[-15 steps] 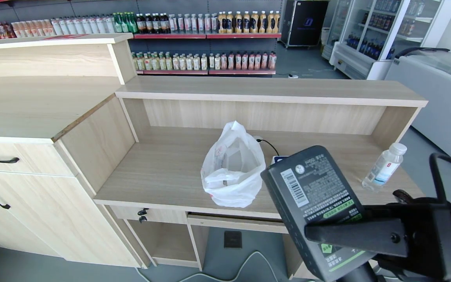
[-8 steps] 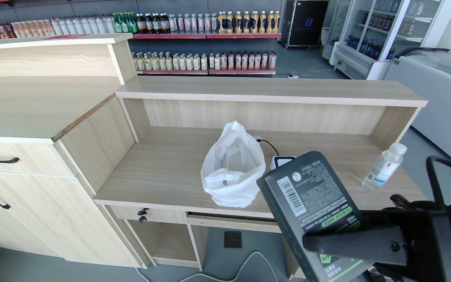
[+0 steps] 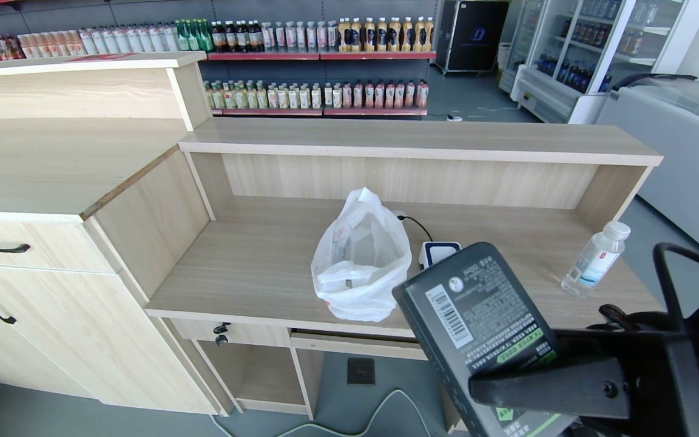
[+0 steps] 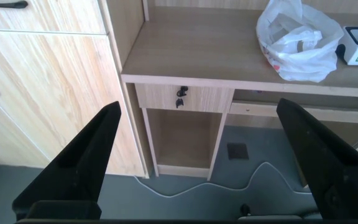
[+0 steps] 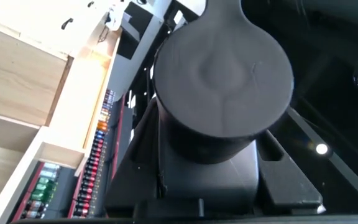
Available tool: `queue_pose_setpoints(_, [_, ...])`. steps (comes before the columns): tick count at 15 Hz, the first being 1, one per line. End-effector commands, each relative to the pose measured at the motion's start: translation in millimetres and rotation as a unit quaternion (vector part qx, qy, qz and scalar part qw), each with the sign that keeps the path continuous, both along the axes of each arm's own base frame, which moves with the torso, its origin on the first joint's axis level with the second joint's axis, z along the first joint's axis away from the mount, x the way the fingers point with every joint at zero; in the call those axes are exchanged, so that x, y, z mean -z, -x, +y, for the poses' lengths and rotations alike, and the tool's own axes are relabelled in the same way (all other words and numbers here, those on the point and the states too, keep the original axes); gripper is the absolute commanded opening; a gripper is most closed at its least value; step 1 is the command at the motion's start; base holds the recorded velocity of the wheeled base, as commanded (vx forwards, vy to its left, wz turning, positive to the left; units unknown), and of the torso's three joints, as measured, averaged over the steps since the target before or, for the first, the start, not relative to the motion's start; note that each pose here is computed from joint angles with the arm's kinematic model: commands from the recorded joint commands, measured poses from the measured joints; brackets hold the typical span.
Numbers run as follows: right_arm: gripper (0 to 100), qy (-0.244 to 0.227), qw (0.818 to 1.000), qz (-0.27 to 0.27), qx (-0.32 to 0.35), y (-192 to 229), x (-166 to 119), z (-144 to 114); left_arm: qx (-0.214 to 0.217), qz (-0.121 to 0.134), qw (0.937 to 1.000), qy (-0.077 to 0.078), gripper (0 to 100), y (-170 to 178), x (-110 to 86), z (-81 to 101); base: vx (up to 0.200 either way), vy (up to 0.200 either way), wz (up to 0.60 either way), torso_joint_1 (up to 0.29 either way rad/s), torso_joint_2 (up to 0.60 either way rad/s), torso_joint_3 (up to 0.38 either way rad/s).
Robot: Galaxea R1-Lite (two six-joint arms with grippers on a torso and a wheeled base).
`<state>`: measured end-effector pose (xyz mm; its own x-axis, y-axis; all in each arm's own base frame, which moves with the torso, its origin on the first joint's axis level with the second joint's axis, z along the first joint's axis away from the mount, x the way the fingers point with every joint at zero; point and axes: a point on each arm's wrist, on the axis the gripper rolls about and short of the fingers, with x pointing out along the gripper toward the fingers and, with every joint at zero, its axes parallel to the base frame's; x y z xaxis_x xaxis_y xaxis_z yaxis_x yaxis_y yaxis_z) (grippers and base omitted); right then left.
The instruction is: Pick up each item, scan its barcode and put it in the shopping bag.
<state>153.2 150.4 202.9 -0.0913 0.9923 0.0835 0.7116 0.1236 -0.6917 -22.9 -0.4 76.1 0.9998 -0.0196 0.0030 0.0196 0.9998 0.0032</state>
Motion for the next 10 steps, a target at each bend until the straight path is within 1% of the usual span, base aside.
queue_pose_setpoints(1, [0,0.002,1.0,0.002,-0.001,-3.7,1.1,3.2,0.0,0.0,1.0,0.0,100,0.0,0.0,0.0,0.0,0.0,0.0,0.0,0.0,0.0])
queue_pose_setpoints(4, [0,-0.001,1.0,-0.002,-0.002,-8.2,-1.4,7.4,0.0,0.001,1.0,0.0,100,-0.1,0.0,0.0,0.0,0.0,0.0,0.0,0.0,0.0])
queue_pose_setpoints(8, [0,-0.011,1.0,-0.012,0.008,-14.6,-10.1,5.9,0.0,0.0,1.0,0.0,100,0.0,0.0,0.0,0.0,0.0,0.0,0.0,0.0,0.0])
queue_pose_setpoints(10, [0,-0.015,1.0,-0.009,0.009,-15.2,-13.1,5.9,0.0,0.0,1.0,0.0,100,0.0,0.0,0.0,0.0,0.0,0.0,0.0,0.0,0.0])
